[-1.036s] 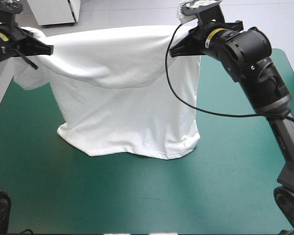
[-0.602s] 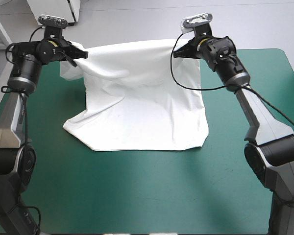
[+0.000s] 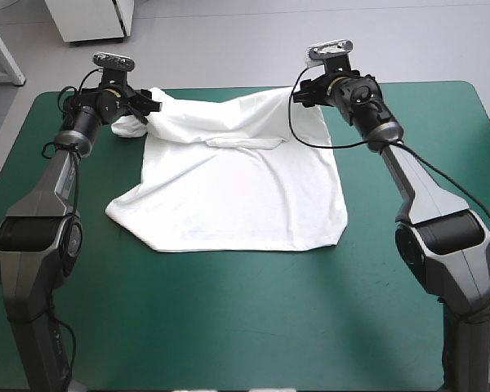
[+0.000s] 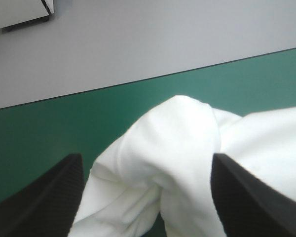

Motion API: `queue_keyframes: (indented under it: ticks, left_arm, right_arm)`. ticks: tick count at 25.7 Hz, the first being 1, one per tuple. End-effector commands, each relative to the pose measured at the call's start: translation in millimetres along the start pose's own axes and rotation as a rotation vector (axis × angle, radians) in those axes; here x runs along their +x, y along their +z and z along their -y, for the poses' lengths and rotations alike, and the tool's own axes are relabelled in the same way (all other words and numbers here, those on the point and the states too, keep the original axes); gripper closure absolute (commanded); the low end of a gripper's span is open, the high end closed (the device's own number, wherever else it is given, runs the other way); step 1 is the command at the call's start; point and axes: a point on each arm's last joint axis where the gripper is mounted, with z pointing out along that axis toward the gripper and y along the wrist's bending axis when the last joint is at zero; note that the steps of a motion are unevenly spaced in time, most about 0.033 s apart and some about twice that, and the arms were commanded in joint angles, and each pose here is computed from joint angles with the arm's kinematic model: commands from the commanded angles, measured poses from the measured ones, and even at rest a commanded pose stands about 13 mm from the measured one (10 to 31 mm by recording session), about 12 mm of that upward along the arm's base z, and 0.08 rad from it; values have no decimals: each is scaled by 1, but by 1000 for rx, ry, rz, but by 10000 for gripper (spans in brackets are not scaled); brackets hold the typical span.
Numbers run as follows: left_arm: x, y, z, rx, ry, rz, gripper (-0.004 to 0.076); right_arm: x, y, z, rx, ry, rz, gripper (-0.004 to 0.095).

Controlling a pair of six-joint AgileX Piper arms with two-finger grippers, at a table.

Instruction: Fold the cloth

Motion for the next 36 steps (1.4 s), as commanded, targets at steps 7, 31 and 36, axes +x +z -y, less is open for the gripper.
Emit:
queue_keyframes:
  ticks: [7, 31, 36]
  left_arm:
    - [-43, -139, 2, 77, -55, -205, 162]
    - [81, -141, 13, 52, -41, -805, 268]
    - [91, -116, 13, 44, -30, -796, 268]
  right_arm:
    - [-46, -148, 28, 43, 68, -175, 76]
    - [94, -197, 17, -80, 55, -701, 262]
    - [107, -200, 10, -137, 79, -743, 262]
